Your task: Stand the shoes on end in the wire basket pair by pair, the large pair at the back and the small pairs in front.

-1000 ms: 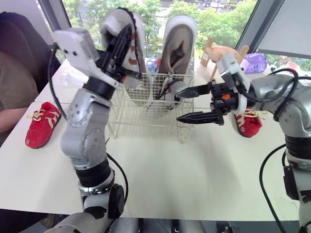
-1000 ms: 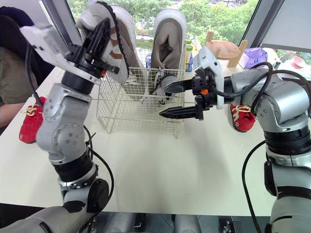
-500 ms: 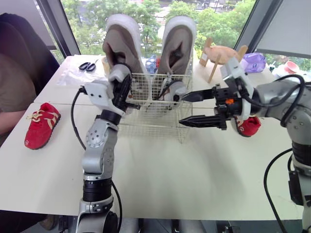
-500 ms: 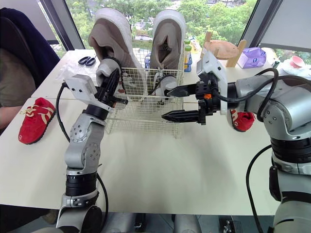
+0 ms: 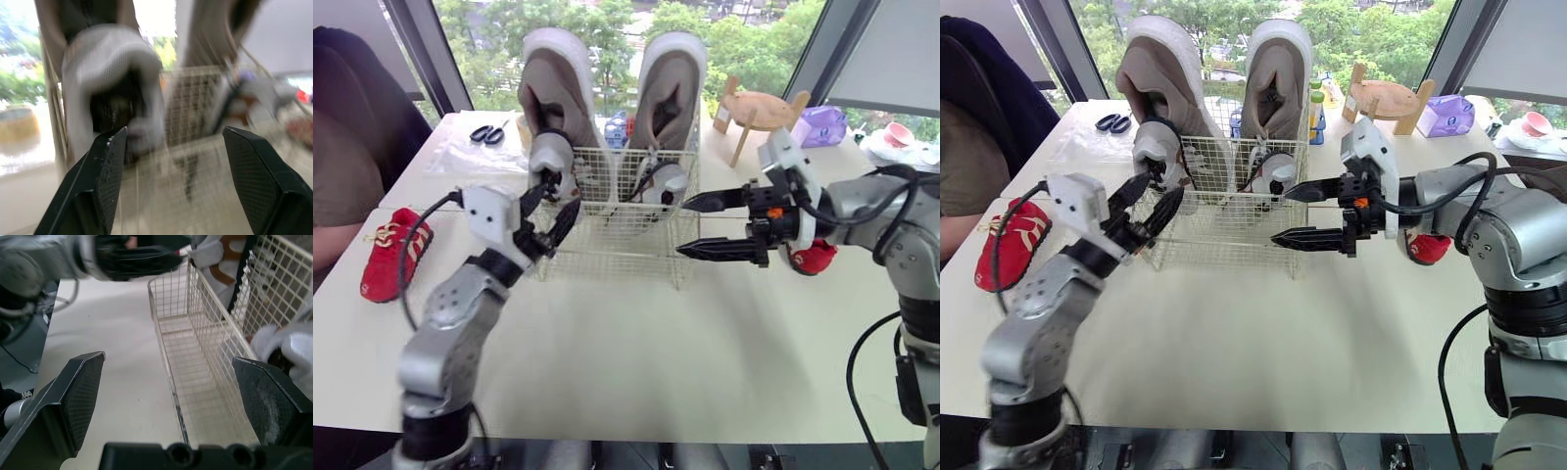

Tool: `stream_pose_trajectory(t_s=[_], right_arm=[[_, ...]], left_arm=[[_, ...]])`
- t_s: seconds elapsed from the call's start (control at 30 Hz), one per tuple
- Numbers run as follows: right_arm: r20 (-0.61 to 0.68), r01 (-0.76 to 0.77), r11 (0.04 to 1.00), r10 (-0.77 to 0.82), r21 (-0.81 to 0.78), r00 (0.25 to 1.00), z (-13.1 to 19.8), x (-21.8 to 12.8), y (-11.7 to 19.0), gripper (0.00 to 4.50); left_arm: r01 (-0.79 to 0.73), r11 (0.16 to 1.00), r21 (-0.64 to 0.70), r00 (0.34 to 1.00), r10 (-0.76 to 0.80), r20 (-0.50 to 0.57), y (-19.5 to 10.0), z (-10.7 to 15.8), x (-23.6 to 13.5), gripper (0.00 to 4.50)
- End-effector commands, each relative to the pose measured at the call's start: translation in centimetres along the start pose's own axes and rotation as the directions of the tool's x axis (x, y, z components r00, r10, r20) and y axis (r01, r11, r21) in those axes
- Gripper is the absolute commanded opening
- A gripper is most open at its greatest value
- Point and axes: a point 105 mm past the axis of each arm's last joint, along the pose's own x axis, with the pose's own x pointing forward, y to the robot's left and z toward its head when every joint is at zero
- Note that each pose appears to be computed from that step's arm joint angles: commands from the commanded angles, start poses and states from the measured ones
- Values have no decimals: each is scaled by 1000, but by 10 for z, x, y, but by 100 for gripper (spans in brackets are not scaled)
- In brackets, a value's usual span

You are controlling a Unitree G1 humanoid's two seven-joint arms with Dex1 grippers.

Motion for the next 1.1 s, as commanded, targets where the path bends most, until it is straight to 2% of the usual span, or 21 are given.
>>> stream_pose_trajectory(t_s=[0.03, 0.17, 0.27, 0.3, 0.37, 0.43, 0.57, 0.63, 0.83, 0.97, 1.1], right_arm=[[63, 140, 990, -141, 19, 988, 4, -24, -21, 450], [102, 396, 913, -406, 102, 908, -12, -68, -60, 450], [199, 541, 821, -570, 185, 797, -15, -110, -77, 450], [228, 583, 785, -619, 208, 752, -17, -122, -82, 450], [205, 715, 661, -750, 226, 629, -34, -143, -94, 450], [179, 766, 598, -802, 236, 571, -48, -152, -96, 450], [135, 850, 432, -902, 302, 411, -86, -154, -95, 450], [119, 873, 373, -928, 315, 353, -100, -152, -93, 450], [54, 916, 258, -966, 308, 255, -143, -141, -86, 450], [42, 945, 165, -986, 283, 160, -157, -152, -88, 450], [28, 956, 140, -990, 257, 137, -166, -153, -92, 450]], left_arm=[[113, 986, -124, 993, -115, -10, -10, 15, -25, 318], [193, 949, -249, 972, -219, -81, -19, 10, -44, 318], [278, 894, -351, 941, -326, -85, -39, 8, -45, 401], [300, 879, -371, 928, -359, -100, -46, 4, -45, 447], [315, 870, -379, 902, -399, -167, -59, -11, -46, 447], [321, 865, -386, 885, -419, -202, -68, -22, -47, 447], [351, 830, -433, 870, -460, -177, -86, -35, -39, 447], [361, 827, -430, 872, -463, -159, -92, -38, -32, 447], [361, 830, -425, 879, -455, -141, -101, -50, -17, 447], [355, 836, -419, 887, -442, -131, -101, -52, -13, 447], [351, 841, -411, 890, -436, -132, -100, -52, -12, 447]])
